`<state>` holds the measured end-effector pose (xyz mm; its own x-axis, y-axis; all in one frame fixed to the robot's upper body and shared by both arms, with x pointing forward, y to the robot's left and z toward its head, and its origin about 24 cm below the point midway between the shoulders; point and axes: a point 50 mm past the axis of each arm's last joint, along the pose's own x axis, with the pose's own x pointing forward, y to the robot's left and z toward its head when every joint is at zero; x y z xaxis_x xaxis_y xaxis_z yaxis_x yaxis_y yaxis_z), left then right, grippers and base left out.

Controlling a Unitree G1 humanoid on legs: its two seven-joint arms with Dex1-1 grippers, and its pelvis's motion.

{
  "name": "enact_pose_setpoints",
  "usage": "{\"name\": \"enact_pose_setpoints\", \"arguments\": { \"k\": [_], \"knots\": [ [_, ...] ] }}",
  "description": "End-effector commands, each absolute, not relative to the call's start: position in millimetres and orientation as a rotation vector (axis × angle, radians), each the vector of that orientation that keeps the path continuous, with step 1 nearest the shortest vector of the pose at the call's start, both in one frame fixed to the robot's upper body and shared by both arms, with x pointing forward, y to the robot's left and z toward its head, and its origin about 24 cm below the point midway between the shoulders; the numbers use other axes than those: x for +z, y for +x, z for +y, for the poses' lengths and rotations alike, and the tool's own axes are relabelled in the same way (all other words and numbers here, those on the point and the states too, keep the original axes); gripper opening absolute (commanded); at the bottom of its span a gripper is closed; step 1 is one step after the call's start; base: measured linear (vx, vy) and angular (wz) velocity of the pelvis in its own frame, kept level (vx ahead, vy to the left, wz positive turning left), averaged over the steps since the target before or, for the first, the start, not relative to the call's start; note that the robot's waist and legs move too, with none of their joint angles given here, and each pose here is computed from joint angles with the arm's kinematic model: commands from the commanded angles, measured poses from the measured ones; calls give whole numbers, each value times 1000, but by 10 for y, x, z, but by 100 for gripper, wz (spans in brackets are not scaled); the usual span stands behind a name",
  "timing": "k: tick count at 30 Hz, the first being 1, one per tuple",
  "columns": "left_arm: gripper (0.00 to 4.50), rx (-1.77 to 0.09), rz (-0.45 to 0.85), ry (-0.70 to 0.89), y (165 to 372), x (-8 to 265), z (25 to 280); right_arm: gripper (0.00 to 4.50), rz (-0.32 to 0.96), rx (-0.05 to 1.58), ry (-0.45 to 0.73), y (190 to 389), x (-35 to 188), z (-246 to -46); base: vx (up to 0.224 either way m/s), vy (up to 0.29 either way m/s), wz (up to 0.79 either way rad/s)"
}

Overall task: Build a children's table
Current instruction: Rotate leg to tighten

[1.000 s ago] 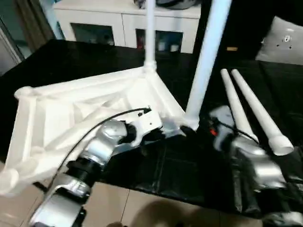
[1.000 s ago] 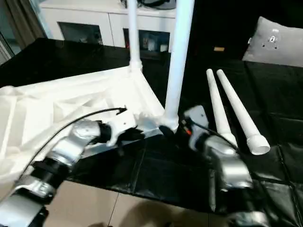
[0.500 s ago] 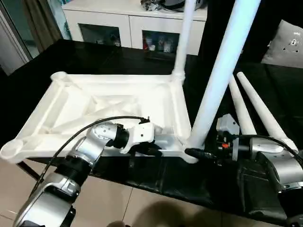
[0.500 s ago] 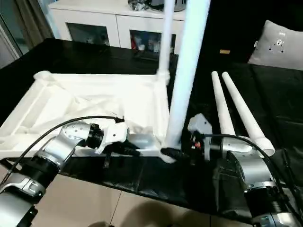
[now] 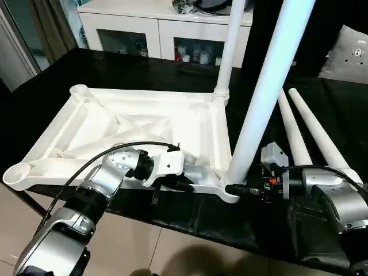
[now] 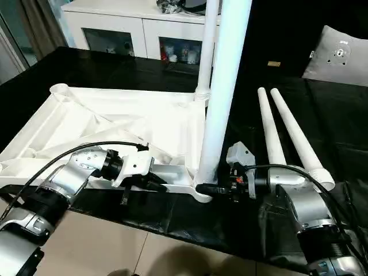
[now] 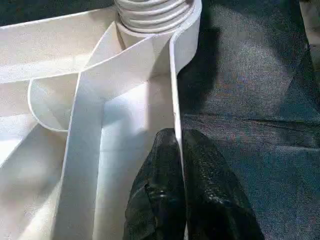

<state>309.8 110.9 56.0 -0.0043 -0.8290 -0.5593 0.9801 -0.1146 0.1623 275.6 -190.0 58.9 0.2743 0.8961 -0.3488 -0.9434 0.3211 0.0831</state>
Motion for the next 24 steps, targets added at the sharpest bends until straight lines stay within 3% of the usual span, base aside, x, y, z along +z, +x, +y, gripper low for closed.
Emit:
{"name": "enact_pose_setpoints", "arguments": {
  "k": [1,5,7,9,14,20,21,24],
  "knots": [
    [0,-1572,285,625,3120,643,1117,267,360,1261,-81,2741,562,-1826,0,0,0],
    [0,-1457,280,562,3160,653,1065,265,363,1164,-7,2782,486,-1658,0,0,0],
    [0,-1333,283,512,3200,663,955,265,374,980,43,2919,401,-1468,0,0,0],
    [0,-1299,284,496,3210,668,916,264,368,934,69,2957,393,-1409,0,0,0],
    [0,-1110,248,413,3311,747,574,264,385,728,120,3106,322,-1102,0,0,0],
    [0,-995,198,404,3377,853,328,264,377,568,115,3195,302,-1041,0,0,0],
    [0,-1001,196,407,3372,855,327,298,373,567,123,3195,309,-1047,0,0,0],
    [0,-1022,202,432,3358,848,370,337,358,545,130,3196,321,-1129,0,0,0]
  ]
}}
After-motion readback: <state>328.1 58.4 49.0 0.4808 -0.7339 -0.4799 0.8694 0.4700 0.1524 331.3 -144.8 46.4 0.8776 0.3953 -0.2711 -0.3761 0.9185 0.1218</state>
